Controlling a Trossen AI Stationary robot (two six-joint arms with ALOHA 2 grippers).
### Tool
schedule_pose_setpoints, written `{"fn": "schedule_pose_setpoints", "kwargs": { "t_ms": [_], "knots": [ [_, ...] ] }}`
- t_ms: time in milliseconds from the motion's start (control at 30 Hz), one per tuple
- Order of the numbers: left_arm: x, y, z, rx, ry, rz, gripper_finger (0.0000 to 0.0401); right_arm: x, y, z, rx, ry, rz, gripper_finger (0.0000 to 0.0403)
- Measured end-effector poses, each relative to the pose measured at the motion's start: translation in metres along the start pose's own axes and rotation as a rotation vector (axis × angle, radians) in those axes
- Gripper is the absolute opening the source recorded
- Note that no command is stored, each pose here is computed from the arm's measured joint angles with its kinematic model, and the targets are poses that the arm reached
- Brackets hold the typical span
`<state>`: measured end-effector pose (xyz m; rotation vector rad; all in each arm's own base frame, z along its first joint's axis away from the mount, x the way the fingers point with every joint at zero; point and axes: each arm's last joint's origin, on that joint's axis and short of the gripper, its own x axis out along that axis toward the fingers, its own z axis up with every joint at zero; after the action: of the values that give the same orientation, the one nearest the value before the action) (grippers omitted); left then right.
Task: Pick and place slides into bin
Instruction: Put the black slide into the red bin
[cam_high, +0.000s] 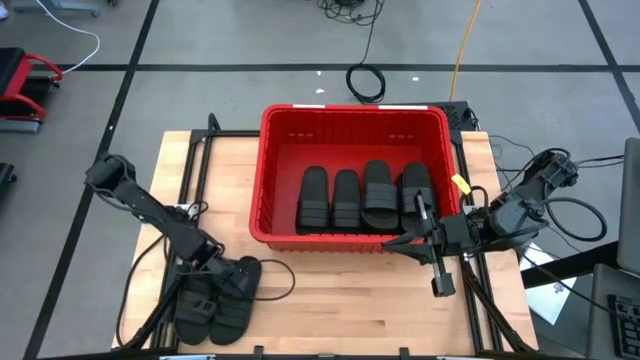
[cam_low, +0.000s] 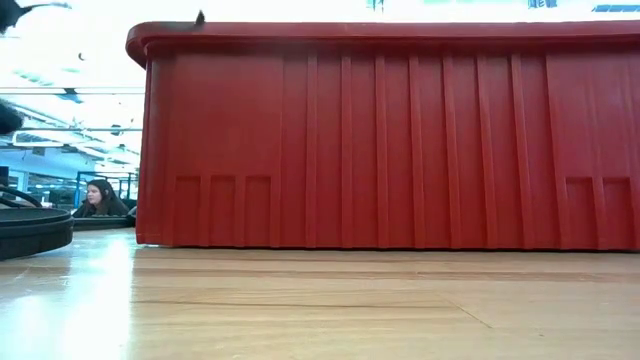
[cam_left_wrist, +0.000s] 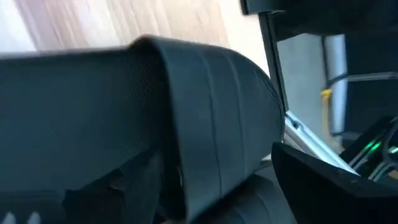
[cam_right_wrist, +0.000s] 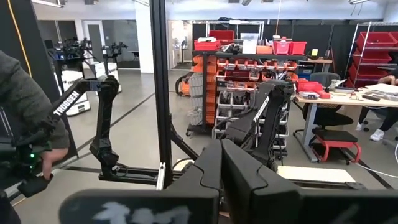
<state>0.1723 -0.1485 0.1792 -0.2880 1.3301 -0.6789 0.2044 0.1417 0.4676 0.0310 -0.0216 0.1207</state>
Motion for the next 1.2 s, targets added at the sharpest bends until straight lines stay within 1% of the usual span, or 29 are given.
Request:
{"fn": "schedule_pose_setpoints", "kwargs": {
  "t_ms": [100, 200, 367, 433, 500, 567, 767, 800, 833, 933, 1000, 1100, 1200],
  "knots": [
    [0.009, 0.005, -0.004, -0.064, -0.013, -0.069, 0.0293, 0.0, 0.0, 0.0, 0.0, 0.0, 0.0, 0.0],
    [0.014, 0.009, -0.006, -0.1, -0.04, -0.098, 0.0294, 0.0, 0.0, 0.0, -0.001, 0.0, 0.0, 0.0],
    [0.015, 0.008, -0.003, -0.049, -0.111, -0.139, 0.0293, 0.0, 0.0, -0.001, -0.033, 0.011, 0.0, 0.0],
    [0.015, 0.008, -0.003, -0.034, -0.124, -0.161, 0.0281, 0.0, 0.0, -0.003, -0.042, 0.024, 0.0, 0.0],
    [0.016, 0.008, -0.003, -0.021, -0.133, -0.187, 0.0254, 0.0, 0.0, -0.003, -0.046, 0.032, 0.0, 0.0],
    [0.017, 0.009, -0.004, -0.031, -0.132, -0.188, 0.0212, 0.0, 0.0, -0.004, -0.047, 0.033, 0.0, 0.0],
    [0.019, 0.011, -0.006, -0.047, -0.117, -0.189, 0.0044, 0.0, 0.0, -0.005, -0.057, 0.049, 0.0, 0.0],
    [0.019, 0.011, -0.006, -0.049, -0.117, -0.199, 0.0023, 0.0, 0.0, -0.006, -0.06, 0.055, 0.0, 0.0],
    [0.018, 0.01, -0.005, -0.054, -0.121, -0.213, 0.0014, 0.0, 0.0, -0.007, -0.064, 0.061, 0.0, 0.0],
    [0.016, 0.005, -0.001, -0.056, -0.155, -0.256, 0.0013, -0.001, -0.001, -0.008, -0.074, 0.081, 0.0, 0.0],
    [0.008, -0.003, 0.006, -0.038, -0.183, -0.306, 0.0007, -0.001, -0.001, -0.008, -0.076, 0.082, 0.001, 0.0],
    [-0.013, -0.024, 0.021, 0.015, -0.242, -0.399, 0.0005, -0.003, -0.002, -0.007, -0.076, 0.076, 0.001, 0.0],
    [-0.042, -0.047, 0.033, 0.092, -0.304, -0.444, 0.0003, -0.007, -0.005, -0.004, -0.076, 0.072, 0.001, 0.0]
  ]
}}
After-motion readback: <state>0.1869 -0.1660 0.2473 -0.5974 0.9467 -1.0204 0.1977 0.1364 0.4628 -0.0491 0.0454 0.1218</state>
